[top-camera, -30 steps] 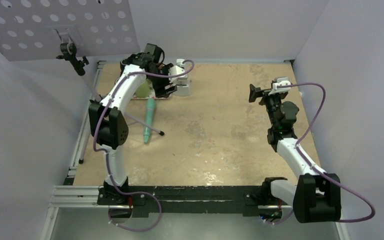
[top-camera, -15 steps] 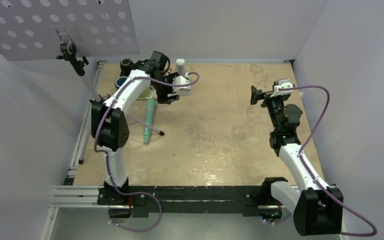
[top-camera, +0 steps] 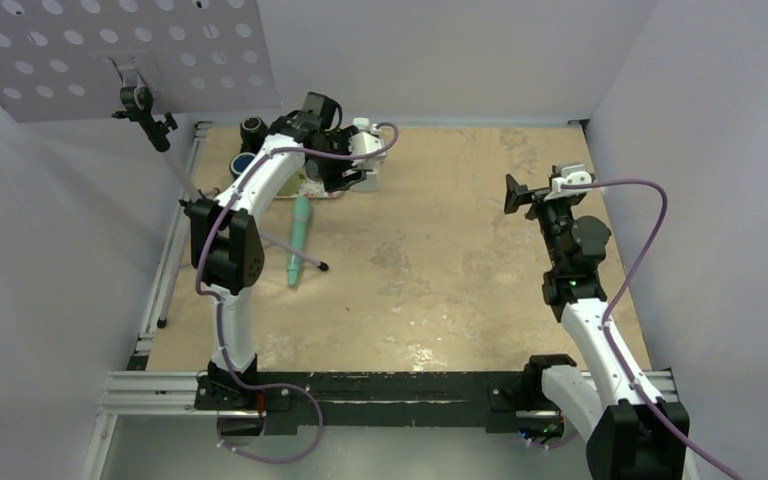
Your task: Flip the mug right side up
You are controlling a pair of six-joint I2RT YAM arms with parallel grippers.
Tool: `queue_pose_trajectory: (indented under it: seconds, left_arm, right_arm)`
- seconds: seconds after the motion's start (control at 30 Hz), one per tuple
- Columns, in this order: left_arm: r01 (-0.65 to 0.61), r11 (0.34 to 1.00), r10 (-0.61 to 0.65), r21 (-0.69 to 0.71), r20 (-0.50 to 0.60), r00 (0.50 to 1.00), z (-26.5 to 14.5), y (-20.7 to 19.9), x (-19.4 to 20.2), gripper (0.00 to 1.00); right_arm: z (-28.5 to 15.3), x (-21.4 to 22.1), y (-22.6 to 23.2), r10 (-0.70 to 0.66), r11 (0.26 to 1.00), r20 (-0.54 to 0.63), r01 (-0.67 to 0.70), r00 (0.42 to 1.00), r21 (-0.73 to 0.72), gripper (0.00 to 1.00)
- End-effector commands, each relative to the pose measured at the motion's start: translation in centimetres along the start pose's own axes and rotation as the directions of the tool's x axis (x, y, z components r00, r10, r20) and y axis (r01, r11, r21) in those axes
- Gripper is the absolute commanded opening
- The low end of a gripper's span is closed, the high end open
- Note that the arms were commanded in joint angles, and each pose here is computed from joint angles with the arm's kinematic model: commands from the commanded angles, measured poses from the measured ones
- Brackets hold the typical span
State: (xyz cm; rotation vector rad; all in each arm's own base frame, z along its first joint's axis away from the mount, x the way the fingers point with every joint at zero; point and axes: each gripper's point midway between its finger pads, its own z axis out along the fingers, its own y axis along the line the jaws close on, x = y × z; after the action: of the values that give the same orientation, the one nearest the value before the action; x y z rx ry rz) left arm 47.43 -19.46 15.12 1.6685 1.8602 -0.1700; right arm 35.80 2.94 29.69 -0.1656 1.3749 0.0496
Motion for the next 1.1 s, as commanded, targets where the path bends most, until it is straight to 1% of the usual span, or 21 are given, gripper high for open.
queue_pose_trajectory:
  seconds: [0.0,0.07,0.13,0.17,0.23,0.4,0.47,0.53,0.63,0.77,0.9,0.97,1.0,1.03,1.07]
  left_arm:
    - [0.072,0.996,-0.066,-0.060,0.087,0.994,-2.1,0.4,-2.2,0.78]
    - [0.068,0.993,-0.061,-0.092,0.072,0.996,-2.0,0.8,-1.7,0.78]
    - [0.027,0.986,-0.022,-0.162,0.033,0.999,-2.1,2.4,-1.2,0.78]
    - [0.017,0.985,-0.017,-0.170,0.006,1.000,-2.3,2.7,-0.9,0.78]
    - [-0.009,0.991,0.005,-0.131,-0.034,0.999,-3.3,1.9,-0.4,0.78]
    - [-0.011,0.999,0.012,-0.032,0.032,0.999,-6.7,-4.3,-0.7,0.78]
    - [0.021,1.000,-0.021,0.012,0.014,1.000,-8.1,-7.4,0.3,0.78]
    - [0.064,0.996,-0.062,0.061,-0.032,0.998,-9.7,-10.4,1.6,0.77]
    - [0.132,0.989,-0.126,0.072,-0.089,0.988,-13.0,-13.9,3.0,0.77]
    - [0.230,0.970,-0.225,0.080,-0.069,0.972,-17.4,-17.5,2.3,0.77]
    - [0.326,0.945,-0.325,0.036,-0.032,0.945,-21.2,-19.9,1.8,0.78]
    - [0.377,0.925,-0.378,-0.038,-0.012,0.926,-23.1,-20.2,2.0,0.79]
    - [0.422,0.902,-0.424,-0.089,-0.002,0.906,-24.0,-19.9,2.4,0.80]
    - [0.470,0.865,-0.476,-0.173,0.013,0.880,-24.8,-18.8,3.2,0.82]
    - [0.533,0.792,-0.551,-0.296,0.030,0.834,-25.8,-17.2,4.5,0.86]
  right_arm:
    - [-0.6,0.1,0.2,-0.008,1.000,0.005,0.008,1.000,-0.001,0.96]
    - [-0.7,0.1,0.3,-0.008,1.000,0.003,0.008,1.000,-0.005,0.96]
    - [-0.7,0.0,0.4,-0.010,1.000,0.003,0.010,1.000,-0.012,0.96]
    - [-0.8,0.0,0.5,-0.013,1.000,0.002,0.014,1.000,-0.017,0.96]
    - [-0.9,-0.3,0.6,-0.024,0.999,0.005,0.025,1.000,-0.024,0.96]
    - [-1.1,-0.4,0.9,-0.033,0.999,0.006,0.033,0.999,-0.035,0.96]
    - [-1.0,-0.6,1.3,-0.032,0.998,0.011,0.033,0.999,-0.051,0.95]
    - [-0.9,-0.7,1.7,-0.034,0.997,0.012,0.034,0.999,-0.068,0.95]
    - [-0.6,-1.0,2.3,-0.041,0.995,0.019,0.043,0.999,-0.091,0.95]
    - [-0.5,-1.6,2.9,-0.043,0.993,0.040,0.047,0.998,-0.112,0.95]
    - [-0.7,-2.3,3.8,-0.035,0.988,0.064,0.044,0.997,-0.145,0.95]
    - [-0.8,-2.6,4.2,-0.031,0.987,0.075,0.042,0.997,-0.155,0.95]
    - [-0.9,-2.7,4.3,-0.029,0.986,0.077,0.041,0.997,-0.160,0.95]
    - [-0.9,-2.8,4.5,-0.027,0.986,0.082,0.041,0.996,-0.164,0.95]
    - [-1.0,-3.0,4.6,-0.025,0.985,0.086,0.040,0.996,-0.169,0.95]
